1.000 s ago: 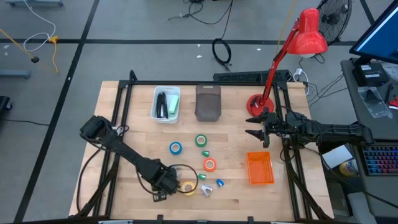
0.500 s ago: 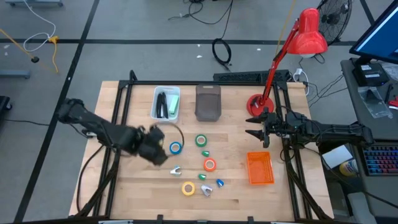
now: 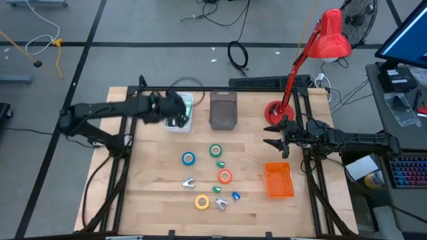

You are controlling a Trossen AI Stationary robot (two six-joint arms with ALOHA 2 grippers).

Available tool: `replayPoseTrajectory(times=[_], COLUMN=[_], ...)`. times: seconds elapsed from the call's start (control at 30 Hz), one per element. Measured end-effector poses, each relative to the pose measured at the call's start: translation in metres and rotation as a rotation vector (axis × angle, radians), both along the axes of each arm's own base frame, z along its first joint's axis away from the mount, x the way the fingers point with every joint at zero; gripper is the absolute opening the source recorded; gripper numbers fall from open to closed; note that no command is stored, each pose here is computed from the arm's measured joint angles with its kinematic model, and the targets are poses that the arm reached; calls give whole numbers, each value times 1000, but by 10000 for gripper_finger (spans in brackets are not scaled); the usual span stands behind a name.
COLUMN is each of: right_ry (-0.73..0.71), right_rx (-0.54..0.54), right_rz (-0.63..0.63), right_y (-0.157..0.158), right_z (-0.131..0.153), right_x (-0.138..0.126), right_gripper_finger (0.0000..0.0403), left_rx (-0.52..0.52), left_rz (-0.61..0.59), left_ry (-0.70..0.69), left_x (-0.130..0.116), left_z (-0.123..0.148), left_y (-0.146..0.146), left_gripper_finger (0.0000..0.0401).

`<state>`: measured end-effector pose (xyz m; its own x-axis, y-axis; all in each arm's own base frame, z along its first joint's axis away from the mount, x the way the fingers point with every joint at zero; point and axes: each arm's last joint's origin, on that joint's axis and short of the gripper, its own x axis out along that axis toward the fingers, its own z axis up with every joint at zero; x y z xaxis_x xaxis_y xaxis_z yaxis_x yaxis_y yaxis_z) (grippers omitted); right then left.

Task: Pick and place Stapler, Stapler remover, tape
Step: Put the yellow stapler into the white bin

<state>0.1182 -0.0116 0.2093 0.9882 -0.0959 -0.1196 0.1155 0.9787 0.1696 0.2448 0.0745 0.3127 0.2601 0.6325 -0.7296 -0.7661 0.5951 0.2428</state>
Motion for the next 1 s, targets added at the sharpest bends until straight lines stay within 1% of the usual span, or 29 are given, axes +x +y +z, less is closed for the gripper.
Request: replayPoseTrajectory(times=[0.1,0.2,0.23,0.33,0.43,0.6,0.73,0.83,1.0], right_ry=[0,0,0,0,0,0,0,0,0], right_rx=[0,0,0,0,0,0,0,0,0], right_rz=[0,0,0,0,0,0,0,0,0], right_y=[0,0,0,0,0,0,0,0,0], right_z=[0,0,0,0,0,0,0,0,0], right_x=[0,0,0,0,0,0,0,0,0], right_gripper_finger=[242,242,242,242,242,242,242,242,242], left_rx=[-7,-37,-45,-123,-190,-269,-321,-327,-315], left_rz=[-7,14,25,59,56,67,76,80,83], left_ry=[-20,20,5,19,31,97,138,151,136], left_x=[1,-2,-2,-5,1,12,17,19,20], left_z=[0,-10,-12,-26,-46,-83,-104,-111,-112], left_y=[34,63,72,96,114,133,139,142,144], left_gripper_finger=[79,79,79,80,80,80,80,81,81])
